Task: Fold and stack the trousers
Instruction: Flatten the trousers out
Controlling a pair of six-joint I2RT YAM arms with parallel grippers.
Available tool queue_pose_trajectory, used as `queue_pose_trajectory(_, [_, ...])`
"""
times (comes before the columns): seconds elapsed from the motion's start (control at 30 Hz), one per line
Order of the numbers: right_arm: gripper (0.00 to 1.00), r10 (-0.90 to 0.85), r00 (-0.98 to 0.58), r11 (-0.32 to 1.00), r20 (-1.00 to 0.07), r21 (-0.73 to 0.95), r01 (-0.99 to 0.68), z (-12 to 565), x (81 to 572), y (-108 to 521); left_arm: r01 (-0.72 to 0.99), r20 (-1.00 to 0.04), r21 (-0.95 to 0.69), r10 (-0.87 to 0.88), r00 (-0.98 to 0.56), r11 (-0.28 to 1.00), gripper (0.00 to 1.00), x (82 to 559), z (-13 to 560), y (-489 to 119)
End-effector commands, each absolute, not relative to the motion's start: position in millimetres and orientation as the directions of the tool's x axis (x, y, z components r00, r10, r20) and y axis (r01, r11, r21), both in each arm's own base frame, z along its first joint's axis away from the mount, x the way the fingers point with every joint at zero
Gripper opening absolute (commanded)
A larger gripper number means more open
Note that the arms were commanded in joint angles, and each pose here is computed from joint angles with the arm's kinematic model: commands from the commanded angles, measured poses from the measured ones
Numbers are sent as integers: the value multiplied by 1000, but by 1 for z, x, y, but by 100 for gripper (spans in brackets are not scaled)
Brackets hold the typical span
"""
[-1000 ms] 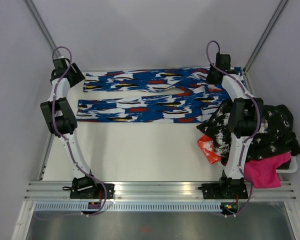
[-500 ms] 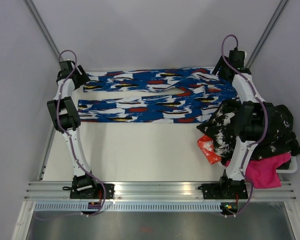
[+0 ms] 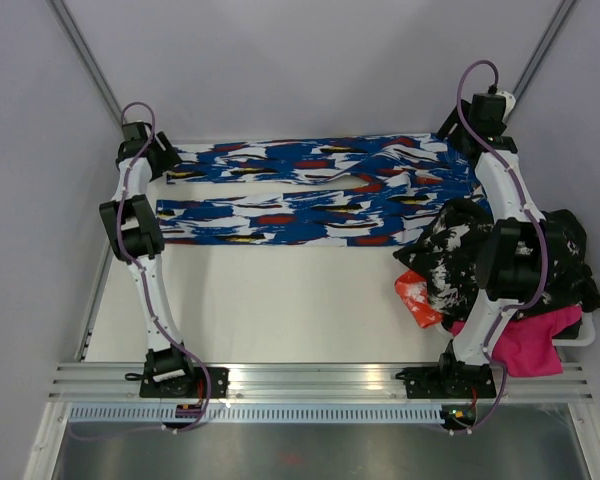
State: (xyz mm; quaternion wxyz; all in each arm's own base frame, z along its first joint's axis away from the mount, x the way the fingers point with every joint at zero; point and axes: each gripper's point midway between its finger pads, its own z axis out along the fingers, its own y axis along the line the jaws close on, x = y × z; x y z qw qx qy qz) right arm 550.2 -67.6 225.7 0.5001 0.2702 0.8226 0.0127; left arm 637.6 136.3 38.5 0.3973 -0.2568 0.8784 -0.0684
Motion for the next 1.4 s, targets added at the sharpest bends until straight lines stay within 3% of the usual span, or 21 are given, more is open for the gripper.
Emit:
queue_pose_trajectory(0.0, [84,482,-293,831,-826,324,452,241,549,-71,-400,-624,-363,-539,-566,841,79,640,29,134])
queue_pose_trajectory(0.1, [84,486,-290,829,-825,329,453,242,547,-71,-391,-612,-385,-548,-570,836,64,640,28,130])
queue_pose_trajectory(0.37, [83,469,-282,821,-837,296,488,239,531,-78,-377,-609,-394,-546,-576,838,50,640,28,127])
queue_pose_trajectory(0.47, [83,465,-279,819,-840,289,495,239,527,-80,-384,-604,-396,-551,-576,834,33,640,27,128])
queue_pose_trajectory(0.6, [84,454,-276,821,-847,277,500,241,525,-82,-429,-598,-380,-571,-563,820,2,636,24,136])
queue_pose_trajectory(0.93, [84,452,-282,821,-846,271,503,242,523,-83,-522,-676,-300,-564,-474,799,2,630,53,179])
queue_pose_trajectory(1.37, [84,451,-362,821,-816,220,527,209,516,-84,-467,-775,-223,-446,-449,856,2,635,80,212])
